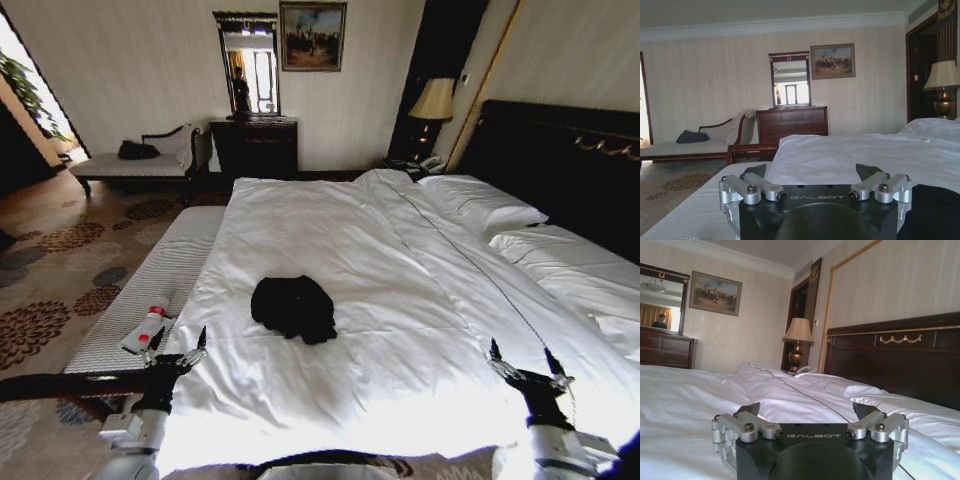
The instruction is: Fold the clothes on the bed.
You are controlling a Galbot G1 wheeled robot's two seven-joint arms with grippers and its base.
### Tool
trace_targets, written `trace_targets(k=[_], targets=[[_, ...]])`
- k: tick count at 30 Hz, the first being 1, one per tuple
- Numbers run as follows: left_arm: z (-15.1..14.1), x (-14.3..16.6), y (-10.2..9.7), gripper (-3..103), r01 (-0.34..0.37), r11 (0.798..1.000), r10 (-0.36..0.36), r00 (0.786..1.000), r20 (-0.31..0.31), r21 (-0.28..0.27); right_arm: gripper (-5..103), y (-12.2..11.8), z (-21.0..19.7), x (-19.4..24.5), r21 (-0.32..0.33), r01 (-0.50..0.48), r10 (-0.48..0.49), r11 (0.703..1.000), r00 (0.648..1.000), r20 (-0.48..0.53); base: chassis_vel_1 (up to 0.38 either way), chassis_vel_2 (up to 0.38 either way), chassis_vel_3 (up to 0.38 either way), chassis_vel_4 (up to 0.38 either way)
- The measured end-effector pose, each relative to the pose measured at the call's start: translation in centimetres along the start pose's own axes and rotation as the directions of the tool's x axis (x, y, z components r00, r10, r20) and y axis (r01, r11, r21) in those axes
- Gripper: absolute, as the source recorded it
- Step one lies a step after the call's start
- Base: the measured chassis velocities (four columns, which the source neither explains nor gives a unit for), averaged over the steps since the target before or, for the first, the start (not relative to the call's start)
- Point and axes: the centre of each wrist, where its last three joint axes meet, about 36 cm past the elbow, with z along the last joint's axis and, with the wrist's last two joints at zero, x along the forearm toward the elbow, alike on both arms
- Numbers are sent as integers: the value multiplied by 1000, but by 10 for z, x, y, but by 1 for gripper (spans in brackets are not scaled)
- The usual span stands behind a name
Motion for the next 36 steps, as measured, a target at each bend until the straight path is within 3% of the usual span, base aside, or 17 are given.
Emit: trace_targets(k=[16,20,27,31,36], targets=[[7,-7,8,100,17,1000,-16,999,-31,17,100,29,-6,-3,18,77,-77,997,997,1,-5,1,4,-1],[11,-33,21,100,50,998,-45,995,-89,47,100,35,-9,-3,26,78,-79,997,997,12,0,0,0,0],[4,-78,40,100,28,997,-20,995,-100,75,100,36,-20,-7,38,96,-97,995,995,33,0,0,0,0],[2,-112,58,100,-2,998,9,995,-102,67,100,37,-26,-8,43,103,-105,994,994,39,0,0,0,0],[-2,-153,68,100,-88,989,103,986,-129,117,100,40,-31,-8,44,101,-102,994,994,37,0,0,0,0]])
